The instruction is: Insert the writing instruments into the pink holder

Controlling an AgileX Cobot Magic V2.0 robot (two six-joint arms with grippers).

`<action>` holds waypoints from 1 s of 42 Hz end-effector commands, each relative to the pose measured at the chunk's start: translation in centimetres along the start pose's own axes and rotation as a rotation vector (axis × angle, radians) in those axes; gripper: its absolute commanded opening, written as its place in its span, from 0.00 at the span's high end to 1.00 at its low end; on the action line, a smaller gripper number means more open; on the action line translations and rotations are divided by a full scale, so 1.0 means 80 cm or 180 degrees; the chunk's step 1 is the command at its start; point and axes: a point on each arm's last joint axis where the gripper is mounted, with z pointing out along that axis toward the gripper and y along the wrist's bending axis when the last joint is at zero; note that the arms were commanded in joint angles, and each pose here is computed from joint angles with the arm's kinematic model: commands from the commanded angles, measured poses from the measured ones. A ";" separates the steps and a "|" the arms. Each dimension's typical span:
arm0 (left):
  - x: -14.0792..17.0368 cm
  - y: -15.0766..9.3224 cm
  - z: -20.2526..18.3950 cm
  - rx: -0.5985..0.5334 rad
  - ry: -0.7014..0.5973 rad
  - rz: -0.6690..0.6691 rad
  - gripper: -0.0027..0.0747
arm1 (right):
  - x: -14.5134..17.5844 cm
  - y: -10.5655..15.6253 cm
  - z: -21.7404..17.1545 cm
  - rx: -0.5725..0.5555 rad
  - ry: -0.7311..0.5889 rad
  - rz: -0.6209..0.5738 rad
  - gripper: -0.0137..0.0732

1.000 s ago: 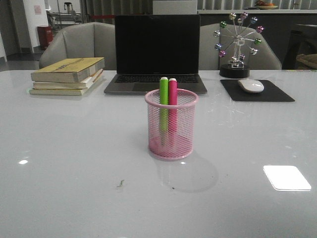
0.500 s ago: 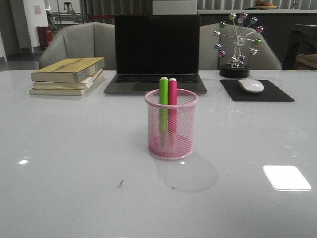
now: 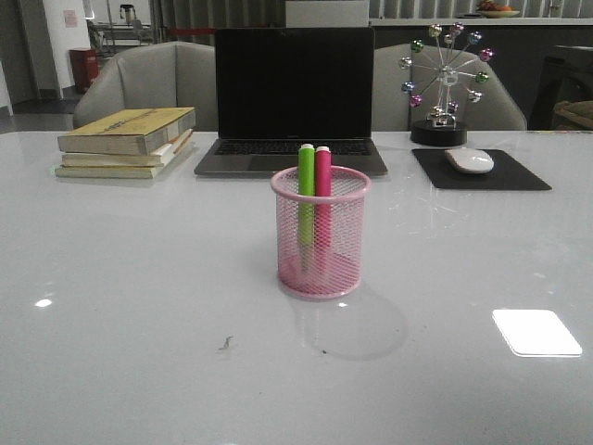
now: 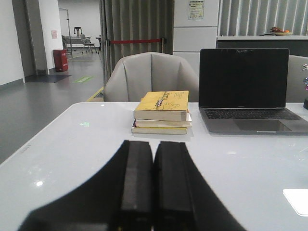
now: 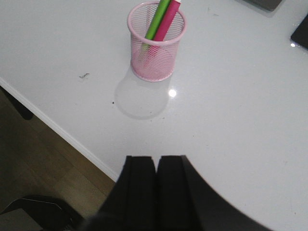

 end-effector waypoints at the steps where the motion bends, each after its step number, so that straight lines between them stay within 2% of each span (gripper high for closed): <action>1: -0.009 0.000 -0.002 -0.0001 -0.0324 0.0002 0.85 | -0.016 -0.002 -0.006 0.0049 -0.0284 -0.0035 0.78; 34: -0.009 0.000 -0.002 -0.0001 -0.0324 0.0002 0.85 | -0.010 -0.002 -0.008 0.0049 -0.0328 -0.0030 0.78; 38: -0.009 0.000 -0.002 -0.0001 -0.0324 0.0002 0.85 | 0.006 -0.011 -0.009 0.0262 -0.0460 0.0098 0.78; 42: -0.009 0.000 -0.002 -0.0001 -0.0324 0.0002 0.85 | 0.031 -0.024 -0.010 0.0624 -0.0854 0.0264 0.78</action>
